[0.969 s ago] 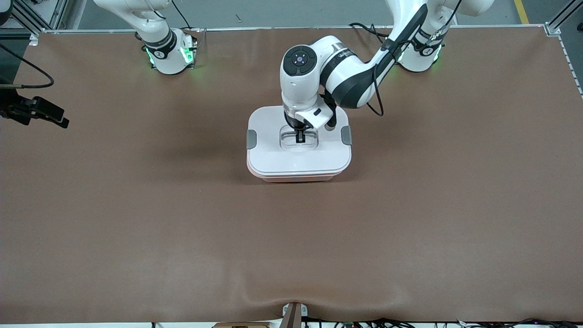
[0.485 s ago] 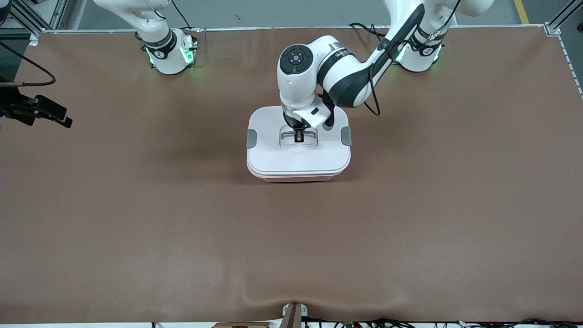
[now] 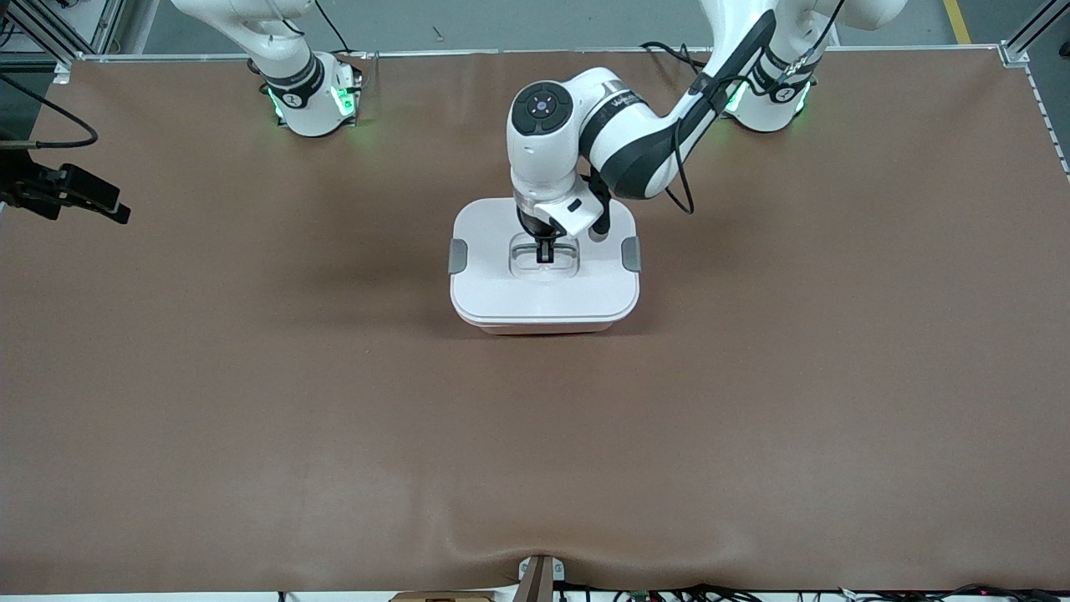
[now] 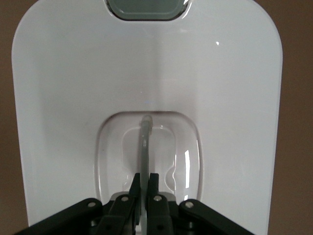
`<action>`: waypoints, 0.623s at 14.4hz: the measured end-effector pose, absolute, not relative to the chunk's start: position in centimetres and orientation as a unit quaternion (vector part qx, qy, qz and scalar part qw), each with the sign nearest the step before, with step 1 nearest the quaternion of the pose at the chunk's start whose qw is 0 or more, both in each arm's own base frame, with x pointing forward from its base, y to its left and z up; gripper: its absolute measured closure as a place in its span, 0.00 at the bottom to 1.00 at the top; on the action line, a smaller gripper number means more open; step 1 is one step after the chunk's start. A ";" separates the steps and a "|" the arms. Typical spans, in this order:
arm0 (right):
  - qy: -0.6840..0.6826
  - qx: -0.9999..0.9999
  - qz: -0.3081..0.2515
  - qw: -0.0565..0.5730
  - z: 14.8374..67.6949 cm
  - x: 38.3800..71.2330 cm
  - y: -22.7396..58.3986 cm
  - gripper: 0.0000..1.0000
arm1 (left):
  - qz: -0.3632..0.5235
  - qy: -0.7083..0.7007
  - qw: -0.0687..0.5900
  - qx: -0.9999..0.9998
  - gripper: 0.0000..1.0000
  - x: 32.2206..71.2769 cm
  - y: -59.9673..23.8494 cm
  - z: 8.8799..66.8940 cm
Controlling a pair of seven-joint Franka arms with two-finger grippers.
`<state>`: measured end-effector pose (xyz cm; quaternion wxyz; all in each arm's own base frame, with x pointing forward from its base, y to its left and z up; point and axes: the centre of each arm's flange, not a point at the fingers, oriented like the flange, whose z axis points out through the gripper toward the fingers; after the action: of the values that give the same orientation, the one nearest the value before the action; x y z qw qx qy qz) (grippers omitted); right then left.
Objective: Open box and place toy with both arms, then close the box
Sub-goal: 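Press the lid down and release the handle with the left gripper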
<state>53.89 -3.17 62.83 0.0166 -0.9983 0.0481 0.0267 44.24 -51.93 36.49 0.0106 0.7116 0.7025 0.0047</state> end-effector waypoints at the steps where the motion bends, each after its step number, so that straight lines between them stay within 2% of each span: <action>1: 0.048 -0.998 0.026 0.008 62.9 53.9 -3.4 0.00 | 0.005 0.702 0.010 0.712 0.93 44.2 -51.9 36.4; 9: 0.042 -0.999 0.026 -0.003 62.9 53.9 -2.9 0.00 | 0.007 0.701 0.007 0.713 0.93 44.3 -52.0 35.7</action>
<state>53.92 -2.94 62.93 -0.0030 -0.9988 0.0420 0.0258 44.32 -51.98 35.65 0.0072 0.7130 0.7011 0.0067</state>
